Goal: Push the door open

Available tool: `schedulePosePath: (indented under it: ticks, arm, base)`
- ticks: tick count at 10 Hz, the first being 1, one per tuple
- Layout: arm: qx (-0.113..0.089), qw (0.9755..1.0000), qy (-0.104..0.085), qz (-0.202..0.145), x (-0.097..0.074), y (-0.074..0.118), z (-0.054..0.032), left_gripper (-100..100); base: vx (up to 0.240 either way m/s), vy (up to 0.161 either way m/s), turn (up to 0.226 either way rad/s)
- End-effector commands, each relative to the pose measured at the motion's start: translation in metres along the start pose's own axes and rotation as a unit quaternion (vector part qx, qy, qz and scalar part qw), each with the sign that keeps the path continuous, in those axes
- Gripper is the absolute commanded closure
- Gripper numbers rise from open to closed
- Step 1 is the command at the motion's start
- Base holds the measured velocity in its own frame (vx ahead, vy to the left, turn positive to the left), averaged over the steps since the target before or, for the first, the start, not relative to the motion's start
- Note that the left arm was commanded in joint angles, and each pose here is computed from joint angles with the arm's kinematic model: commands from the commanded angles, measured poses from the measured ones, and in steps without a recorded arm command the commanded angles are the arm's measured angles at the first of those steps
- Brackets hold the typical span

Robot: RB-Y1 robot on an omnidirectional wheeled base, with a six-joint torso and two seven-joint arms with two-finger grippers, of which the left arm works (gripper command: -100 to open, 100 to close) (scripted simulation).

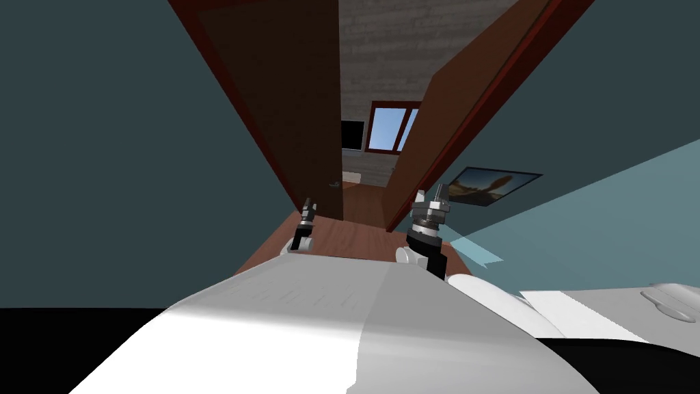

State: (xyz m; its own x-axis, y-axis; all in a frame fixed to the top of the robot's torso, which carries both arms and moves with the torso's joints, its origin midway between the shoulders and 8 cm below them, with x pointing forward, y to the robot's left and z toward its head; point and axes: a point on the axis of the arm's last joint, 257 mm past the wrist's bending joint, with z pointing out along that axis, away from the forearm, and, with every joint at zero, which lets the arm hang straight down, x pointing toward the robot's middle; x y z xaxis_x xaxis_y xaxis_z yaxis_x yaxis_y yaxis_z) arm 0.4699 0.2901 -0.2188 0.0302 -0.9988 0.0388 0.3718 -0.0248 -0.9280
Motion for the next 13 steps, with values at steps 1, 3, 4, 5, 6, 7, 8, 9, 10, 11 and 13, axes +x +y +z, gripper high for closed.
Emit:
schedulePosePath:
  ticks: [1,3,4,5,6,7,8,9,10,11,13]
  arm:
    - [-0.011,0.9999,0.000,0.000,-0.003,0.013,-0.0024,-100]
    - [-0.023,0.9997,0.002,-0.001,-0.004,0.026,-0.0026,-100]
    - [-0.028,0.9996,0.001,-0.001,-0.004,0.030,-0.0049,-100]
    - [-0.036,0.9994,0.001,-0.001,-0.005,0.038,-0.0061,-100]
    - [-0.044,0.9990,0.002,-0.001,-0.006,0.046,-0.0075,-100]
    - [-0.051,0.9987,0.002,-0.001,-0.007,0.053,-0.0085,-100]
    - [-0.059,0.9983,0.002,0.000,-0.009,0.061,-0.0102,-100]
    - [-0.063,0.9980,0.002,0.000,-0.009,0.066,-0.0101,-100]
    - [-0.070,0.9975,0.002,0.000,-0.010,0.072,-0.0115,-100]
    - [-0.080,0.9968,0.002,0.001,-0.012,0.081,-0.0144,-100]
    - [-0.089,0.9960,0.001,0.002,-0.014,0.089,-0.0171,-100]
  base:
    - [0.044,0.004,-0.054]
    - [0.082,0.015,-0.083]
    - [0.065,0.008,-0.032]
    - [0.058,0.013,-0.046]
    - [0.081,0.017,-0.097]
    - [0.098,0.015,-0.099]
    - [0.103,0.011,-0.065]
    - [0.104,0.015,-0.076]
    - [0.099,0.029,-0.068]
    - [0.097,0.022,-0.089]
    - [0.052,0.016,-0.032]
